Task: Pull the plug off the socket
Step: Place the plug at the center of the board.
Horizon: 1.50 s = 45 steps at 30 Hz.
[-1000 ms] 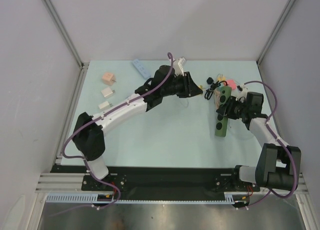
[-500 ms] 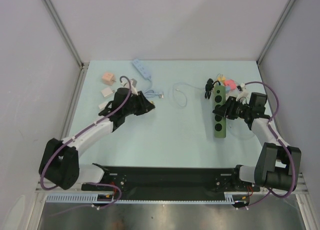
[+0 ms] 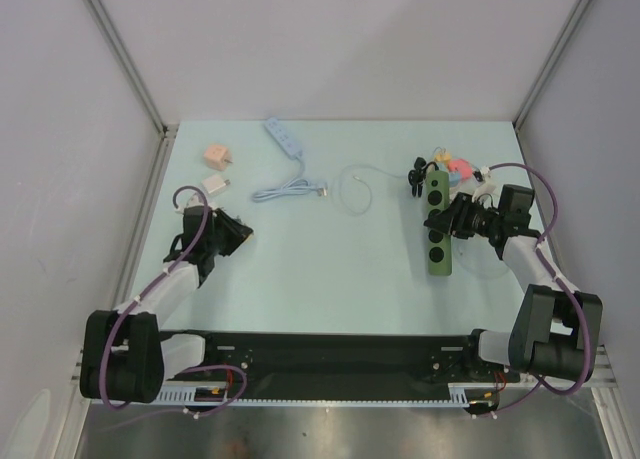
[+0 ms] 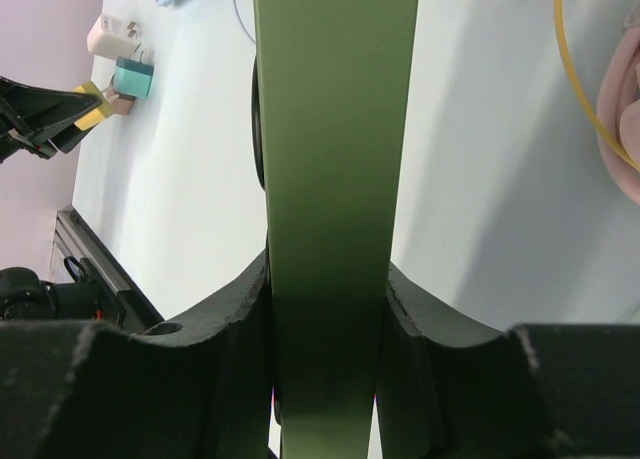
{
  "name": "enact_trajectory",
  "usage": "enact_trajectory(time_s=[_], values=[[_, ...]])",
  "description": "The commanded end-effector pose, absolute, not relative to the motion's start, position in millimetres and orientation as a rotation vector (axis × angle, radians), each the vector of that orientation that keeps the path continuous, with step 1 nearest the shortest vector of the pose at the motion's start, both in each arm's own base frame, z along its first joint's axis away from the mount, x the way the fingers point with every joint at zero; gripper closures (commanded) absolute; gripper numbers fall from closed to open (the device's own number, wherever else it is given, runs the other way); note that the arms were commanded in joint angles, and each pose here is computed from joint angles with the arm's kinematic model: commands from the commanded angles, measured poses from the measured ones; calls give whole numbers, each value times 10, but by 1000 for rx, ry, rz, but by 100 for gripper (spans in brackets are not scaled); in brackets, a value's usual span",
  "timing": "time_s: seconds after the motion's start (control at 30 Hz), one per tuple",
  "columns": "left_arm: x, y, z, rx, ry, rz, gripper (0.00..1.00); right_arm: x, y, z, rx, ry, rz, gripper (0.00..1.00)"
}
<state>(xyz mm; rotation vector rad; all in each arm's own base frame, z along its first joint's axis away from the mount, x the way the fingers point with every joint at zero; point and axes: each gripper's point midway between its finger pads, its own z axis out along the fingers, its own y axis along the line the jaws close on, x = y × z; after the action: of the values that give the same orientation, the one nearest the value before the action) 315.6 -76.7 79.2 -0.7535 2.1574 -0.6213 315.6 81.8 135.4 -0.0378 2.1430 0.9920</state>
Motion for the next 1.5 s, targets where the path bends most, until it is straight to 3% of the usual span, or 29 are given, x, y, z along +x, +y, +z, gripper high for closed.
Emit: enact_trajectory(time_s=[0.0,0.17,0.37,0.4,0.67,0.8,1.07,1.17,1.47], values=[[3195,-602,827,-845,2101,-557,100,3263,842,1619,-150,2020,994,100],[3146,-377,661,-944,2115,-458,98,3258,844,1624,-151,2018,998,100],[3152,-194,478,-1040,2146,-402,85,3258,844,1640,-153,2013,1000,100],[3155,-176,456,-1044,2151,-396,78,3262,838,1637,-152,2013,999,100],[3159,-116,381,-1066,2171,-389,51,3256,837,1632,-152,2014,1002,100],[3128,-68,471,-1064,2157,-362,20,3257,836,1627,-155,2014,1000,100],[3115,-201,1010,-880,2060,-487,15,3231,886,1680,-215,1993,1024,100],[3117,-363,1273,-728,1996,-597,0,3207,971,1735,-280,1989,1049,100],[2974,-876,1659,-392,2010,-896,0,3529,1379,2016,-499,1999,1189,100]])
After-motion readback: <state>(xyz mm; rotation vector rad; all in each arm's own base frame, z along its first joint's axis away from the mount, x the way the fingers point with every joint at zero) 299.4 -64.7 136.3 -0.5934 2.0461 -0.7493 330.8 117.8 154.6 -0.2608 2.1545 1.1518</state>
